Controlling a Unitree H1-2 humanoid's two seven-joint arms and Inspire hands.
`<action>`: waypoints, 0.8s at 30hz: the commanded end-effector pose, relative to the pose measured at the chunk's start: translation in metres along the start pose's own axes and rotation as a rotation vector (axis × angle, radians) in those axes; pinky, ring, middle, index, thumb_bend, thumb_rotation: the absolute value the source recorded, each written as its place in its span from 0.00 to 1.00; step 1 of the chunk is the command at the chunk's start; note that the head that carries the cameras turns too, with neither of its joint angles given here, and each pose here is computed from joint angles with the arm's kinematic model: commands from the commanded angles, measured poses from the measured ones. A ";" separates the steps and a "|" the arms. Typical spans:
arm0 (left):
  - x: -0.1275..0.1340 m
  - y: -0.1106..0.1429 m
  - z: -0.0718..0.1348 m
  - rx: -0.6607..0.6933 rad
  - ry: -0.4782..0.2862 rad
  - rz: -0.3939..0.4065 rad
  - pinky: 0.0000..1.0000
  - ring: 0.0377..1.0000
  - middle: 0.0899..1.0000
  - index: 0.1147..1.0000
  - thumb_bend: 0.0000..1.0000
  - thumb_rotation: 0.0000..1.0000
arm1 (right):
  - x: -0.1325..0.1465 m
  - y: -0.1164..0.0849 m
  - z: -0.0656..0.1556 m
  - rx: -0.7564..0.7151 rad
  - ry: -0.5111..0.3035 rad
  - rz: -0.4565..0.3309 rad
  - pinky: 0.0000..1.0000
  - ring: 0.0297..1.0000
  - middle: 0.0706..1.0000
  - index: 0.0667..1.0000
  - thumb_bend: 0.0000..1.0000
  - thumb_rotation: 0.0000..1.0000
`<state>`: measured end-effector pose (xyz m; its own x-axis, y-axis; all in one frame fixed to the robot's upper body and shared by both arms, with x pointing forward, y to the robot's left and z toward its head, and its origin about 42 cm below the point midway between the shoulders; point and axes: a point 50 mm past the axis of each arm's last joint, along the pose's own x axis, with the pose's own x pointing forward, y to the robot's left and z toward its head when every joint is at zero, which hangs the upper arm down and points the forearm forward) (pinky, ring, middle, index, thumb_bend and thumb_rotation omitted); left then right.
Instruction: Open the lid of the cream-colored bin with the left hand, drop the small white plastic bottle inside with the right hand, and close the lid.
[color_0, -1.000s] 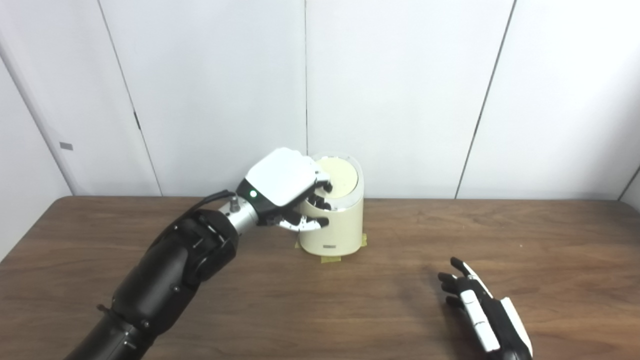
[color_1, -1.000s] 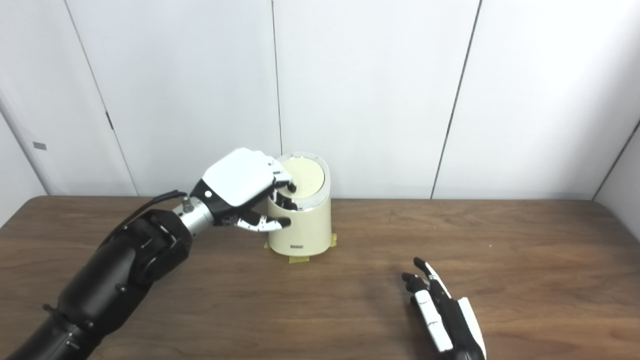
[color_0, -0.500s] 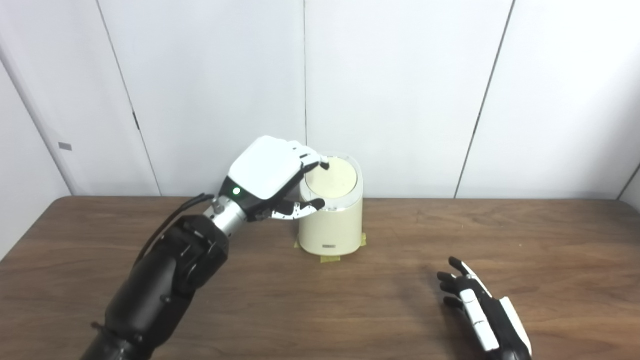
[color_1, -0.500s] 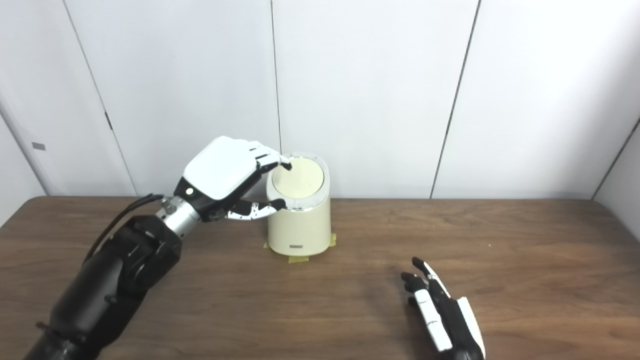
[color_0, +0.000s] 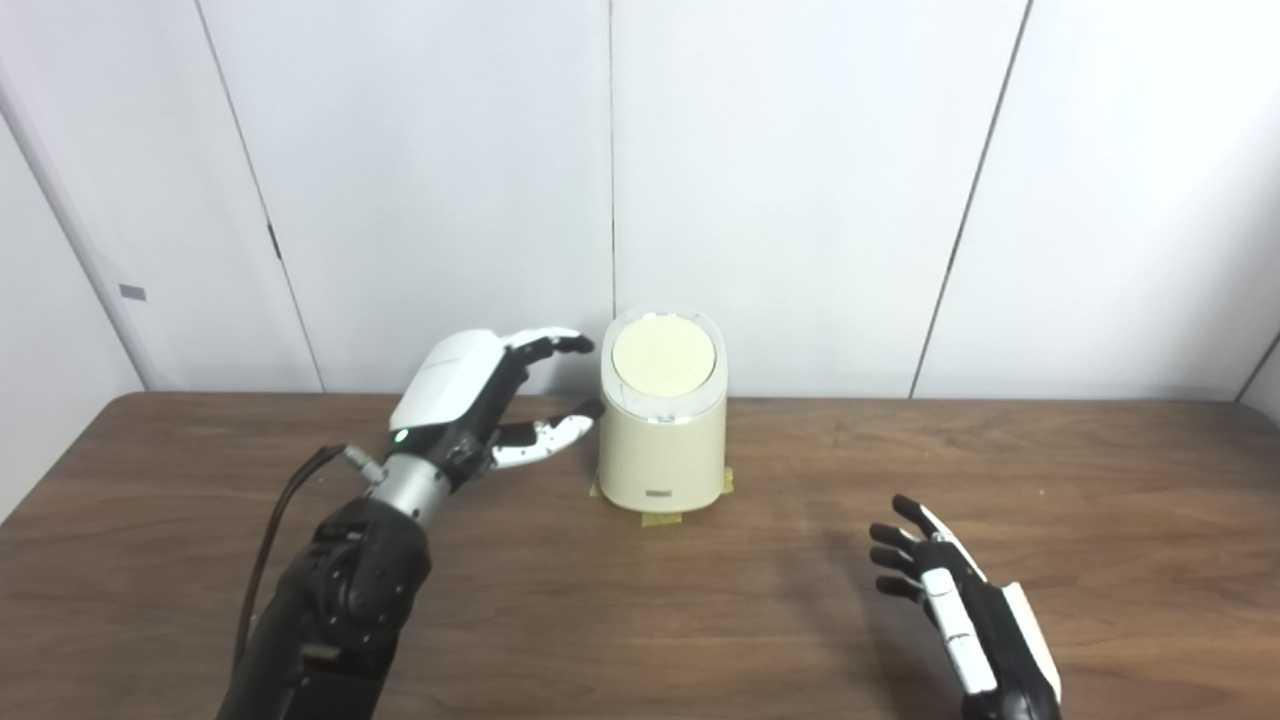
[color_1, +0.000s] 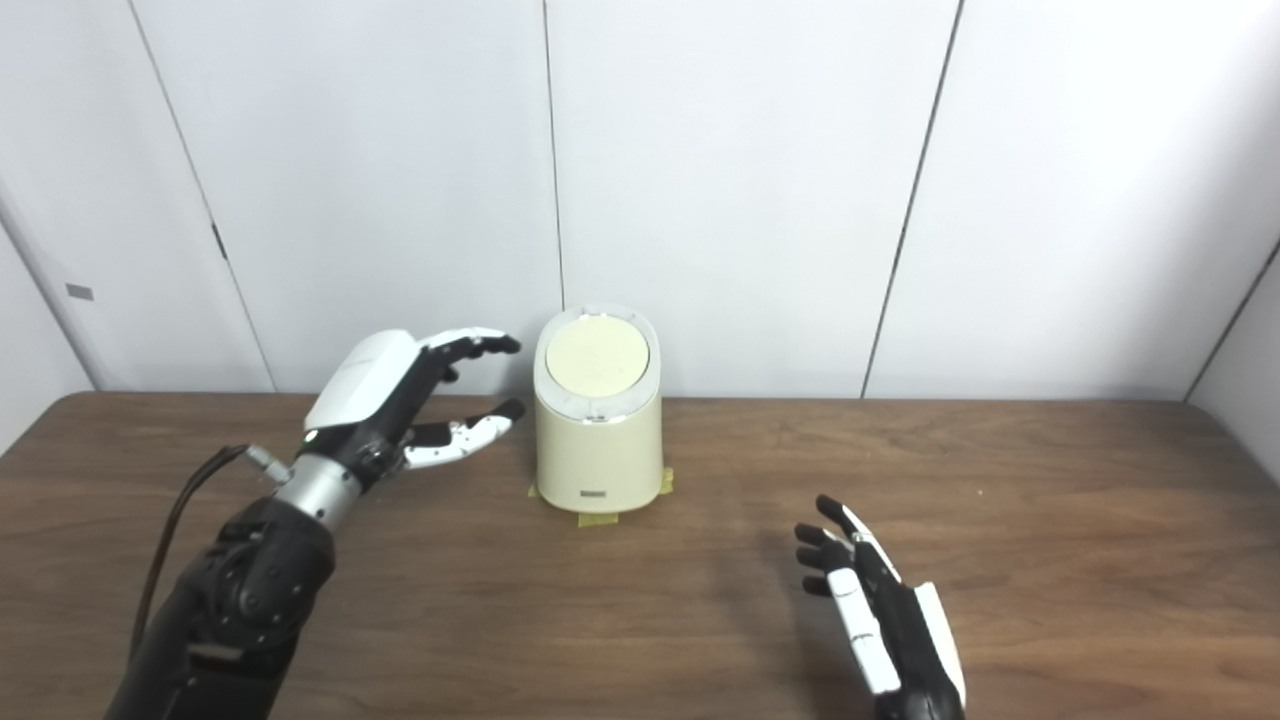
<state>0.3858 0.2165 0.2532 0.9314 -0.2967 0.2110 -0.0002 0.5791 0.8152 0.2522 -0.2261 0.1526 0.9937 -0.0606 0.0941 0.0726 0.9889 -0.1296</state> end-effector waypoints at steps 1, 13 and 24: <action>-0.002 0.010 0.009 -0.038 -0.028 0.053 0.66 0.77 0.79 0.80 0.42 0.47 | 0.005 0.002 0.012 0.051 -0.091 -0.015 0.76 0.81 0.79 0.86 0.49 0.92; -0.068 -0.008 -0.031 -0.298 0.133 0.019 0.86 0.89 0.88 0.87 0.33 0.68 | 0.009 -0.004 0.011 0.099 -0.089 -0.008 0.84 0.88 0.90 0.92 0.52 0.91; -0.113 -0.029 -0.031 -0.636 0.218 0.058 0.98 0.95 0.93 0.96 0.34 0.88 | 0.007 -0.005 0.015 0.116 -0.050 0.015 0.90 0.94 0.94 0.94 0.57 0.94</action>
<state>0.2868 0.2582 0.1705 0.9914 -0.1309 0.0033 0.1223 0.9343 0.3350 0.2548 -0.2312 0.1506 0.9951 -0.0659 0.0741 0.0675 0.9975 -0.0197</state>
